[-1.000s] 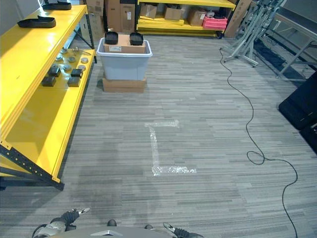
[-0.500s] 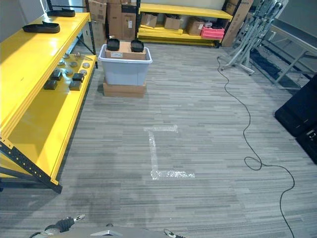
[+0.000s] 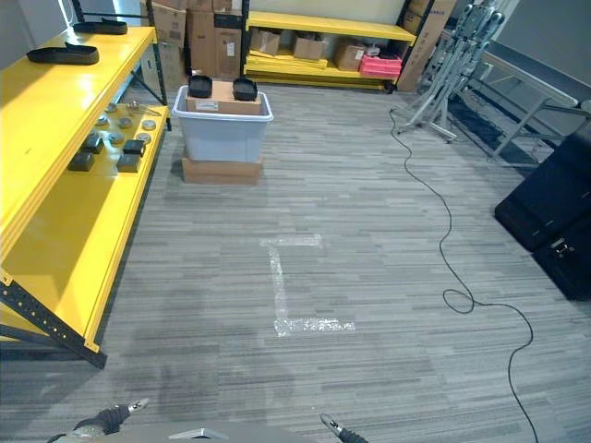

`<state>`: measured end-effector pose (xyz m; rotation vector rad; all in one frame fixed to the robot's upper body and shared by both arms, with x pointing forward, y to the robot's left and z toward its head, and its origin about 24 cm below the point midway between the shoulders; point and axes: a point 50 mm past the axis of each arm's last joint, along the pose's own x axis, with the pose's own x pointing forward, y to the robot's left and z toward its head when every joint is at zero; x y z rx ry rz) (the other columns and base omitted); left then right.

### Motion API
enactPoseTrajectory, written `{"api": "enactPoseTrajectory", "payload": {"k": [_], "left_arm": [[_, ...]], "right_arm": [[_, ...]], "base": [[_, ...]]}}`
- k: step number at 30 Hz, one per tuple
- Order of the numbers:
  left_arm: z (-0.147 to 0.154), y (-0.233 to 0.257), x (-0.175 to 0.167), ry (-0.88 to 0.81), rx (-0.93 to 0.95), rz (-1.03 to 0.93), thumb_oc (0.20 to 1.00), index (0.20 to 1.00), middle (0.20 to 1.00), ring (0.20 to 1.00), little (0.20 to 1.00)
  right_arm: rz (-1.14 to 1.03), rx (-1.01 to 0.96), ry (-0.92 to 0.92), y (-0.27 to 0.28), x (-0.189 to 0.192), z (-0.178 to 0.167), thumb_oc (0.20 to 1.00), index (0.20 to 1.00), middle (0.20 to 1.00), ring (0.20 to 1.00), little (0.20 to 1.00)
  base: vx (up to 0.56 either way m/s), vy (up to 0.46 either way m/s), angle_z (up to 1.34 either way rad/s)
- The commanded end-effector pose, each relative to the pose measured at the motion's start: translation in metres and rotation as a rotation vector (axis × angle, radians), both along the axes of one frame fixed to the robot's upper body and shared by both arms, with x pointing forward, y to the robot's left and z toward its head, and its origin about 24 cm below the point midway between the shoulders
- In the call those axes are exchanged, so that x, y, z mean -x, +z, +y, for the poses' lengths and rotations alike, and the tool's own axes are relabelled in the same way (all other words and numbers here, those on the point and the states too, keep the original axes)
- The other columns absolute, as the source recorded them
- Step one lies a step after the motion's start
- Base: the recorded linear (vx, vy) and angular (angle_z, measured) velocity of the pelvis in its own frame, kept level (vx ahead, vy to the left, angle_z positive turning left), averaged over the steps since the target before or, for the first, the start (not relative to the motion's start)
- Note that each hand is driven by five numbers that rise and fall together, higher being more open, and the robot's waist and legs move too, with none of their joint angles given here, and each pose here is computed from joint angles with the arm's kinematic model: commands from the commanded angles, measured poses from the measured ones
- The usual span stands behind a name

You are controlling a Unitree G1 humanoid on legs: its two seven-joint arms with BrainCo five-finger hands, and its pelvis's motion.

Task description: Move parts from the plastic box to the shelf.

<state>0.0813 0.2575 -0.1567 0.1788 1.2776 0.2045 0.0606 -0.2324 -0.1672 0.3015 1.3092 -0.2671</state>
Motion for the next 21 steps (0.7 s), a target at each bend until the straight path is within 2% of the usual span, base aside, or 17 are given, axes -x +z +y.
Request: {"api": "enactPoseTrajectory", "payload": {"k": [1, 8, 11, 13, 16, 21], "left_arm": [[-0.005, 0.0, -0.014, 0.039, 0.055, -0.042, 1.0, 1.0, 1.0, 1.0, 1.0], [-0.005, 0.002, -0.019, 0.027, 0.093, -0.092, 1.0, 1.0, 1.0, 1.0, 1.0], [-0.011, 0.003, -0.024, 0.024, 0.139, -0.125, 1.0, 1.0, 1.0, 1.0, 1.0], [-0.015, 0.003, -0.026, 0.024, 0.18, -0.137, 1.0, 1.0, 1.0, 1.0, 1.0], [-0.018, 0.004, -0.031, -0.04, 0.18, -0.136, 1.0, 1.0, 1.0, 1.0, 1.0], [-0.02, 0.002, -0.027, -0.043, 0.19, -0.105, 1.0, 1.0, 1.0, 1.0, 1.0]], "right_arm": [[-0.054, 0.136, 0.098, 0.011, -0.023, -0.029, 1.0, 1.0, 1.0, 1.0, 1.0], [-0.134, 0.163, 0.132, 0.014, -0.036, -0.027, 1.0, 1.0, 1.0, 1.0, 1.0], [-0.067, 0.238, 0.228, 0.013, -0.035, -0.026, 1.0, 1.0, 1.0, 1.0, 1.0], [-0.106, 0.129, 0.247, 0.011, -0.04, -0.016, 1.0, 1.0, 1.0, 1.0, 1.0], [-0.17, 0.138, 0.315, 0.013, -0.055, -0.003, 1.0, 1.0, 1.0, 1.0, 1.0], [-0.208, 0.091, 0.326, 0.014, -0.056, 0.001, 1.0, 1.0, 1.0, 1.0, 1.0]], "base": [[0.01, 0.078, -0.03], [0.01, 0.079, -0.02], [0.04, 0.099, -0.06], [0.06, 0.051, -0.19], [0.06, 0.008, -0.11], [0.15, -0.09, -0.2]]}}
